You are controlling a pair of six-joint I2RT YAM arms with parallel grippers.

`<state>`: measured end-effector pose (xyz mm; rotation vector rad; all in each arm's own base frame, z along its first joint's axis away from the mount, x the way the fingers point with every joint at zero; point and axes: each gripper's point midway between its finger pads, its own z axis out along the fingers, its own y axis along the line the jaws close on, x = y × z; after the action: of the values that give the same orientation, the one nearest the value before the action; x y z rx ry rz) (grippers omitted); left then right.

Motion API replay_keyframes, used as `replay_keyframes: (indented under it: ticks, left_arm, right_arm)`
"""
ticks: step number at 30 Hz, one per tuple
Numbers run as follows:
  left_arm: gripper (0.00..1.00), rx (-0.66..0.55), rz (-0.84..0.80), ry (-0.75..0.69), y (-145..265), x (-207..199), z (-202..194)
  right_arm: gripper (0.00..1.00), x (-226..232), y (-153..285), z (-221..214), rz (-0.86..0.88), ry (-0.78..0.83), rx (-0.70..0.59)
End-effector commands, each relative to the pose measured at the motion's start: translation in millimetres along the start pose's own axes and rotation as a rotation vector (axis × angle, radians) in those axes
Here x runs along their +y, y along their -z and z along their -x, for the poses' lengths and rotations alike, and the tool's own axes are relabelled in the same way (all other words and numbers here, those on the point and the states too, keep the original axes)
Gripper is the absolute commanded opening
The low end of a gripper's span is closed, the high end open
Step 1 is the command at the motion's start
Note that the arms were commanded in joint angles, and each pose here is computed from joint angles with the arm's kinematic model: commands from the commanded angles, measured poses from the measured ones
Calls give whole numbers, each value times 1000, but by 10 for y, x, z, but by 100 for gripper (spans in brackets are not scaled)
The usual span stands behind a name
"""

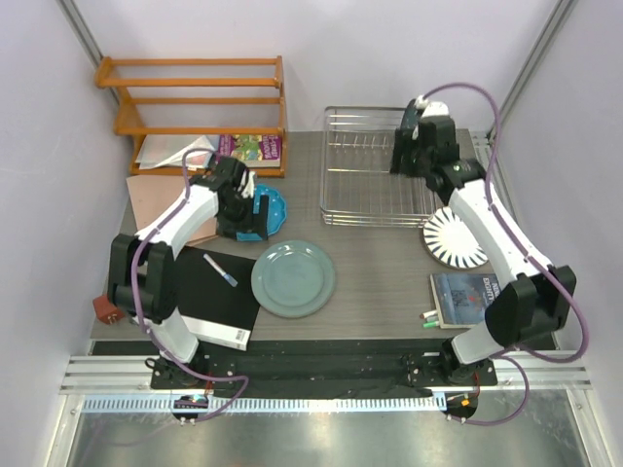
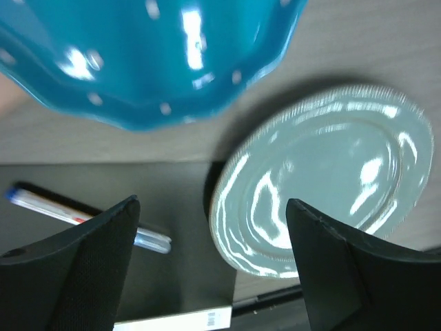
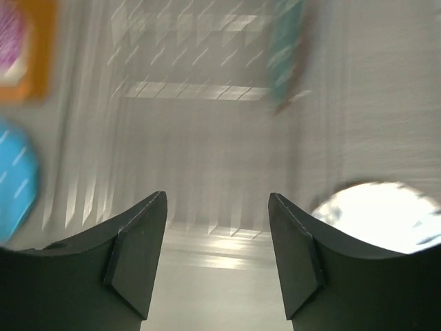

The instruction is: Load the plates into the dish rack

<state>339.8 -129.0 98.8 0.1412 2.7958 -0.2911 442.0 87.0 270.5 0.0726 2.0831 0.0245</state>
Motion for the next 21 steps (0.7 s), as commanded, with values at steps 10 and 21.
replay_keyframes:
  ticks: [10, 21]
  left_arm:
    - [73, 25, -274, 134, -262, -268, -666]
    - [43, 209, -567, 190, -325, -665, -907]
  right_arm:
    - [66, 1136, 544, -1793, 756, -266, 469]
    - [67, 1128, 614, -2482, 769, -434, 600]
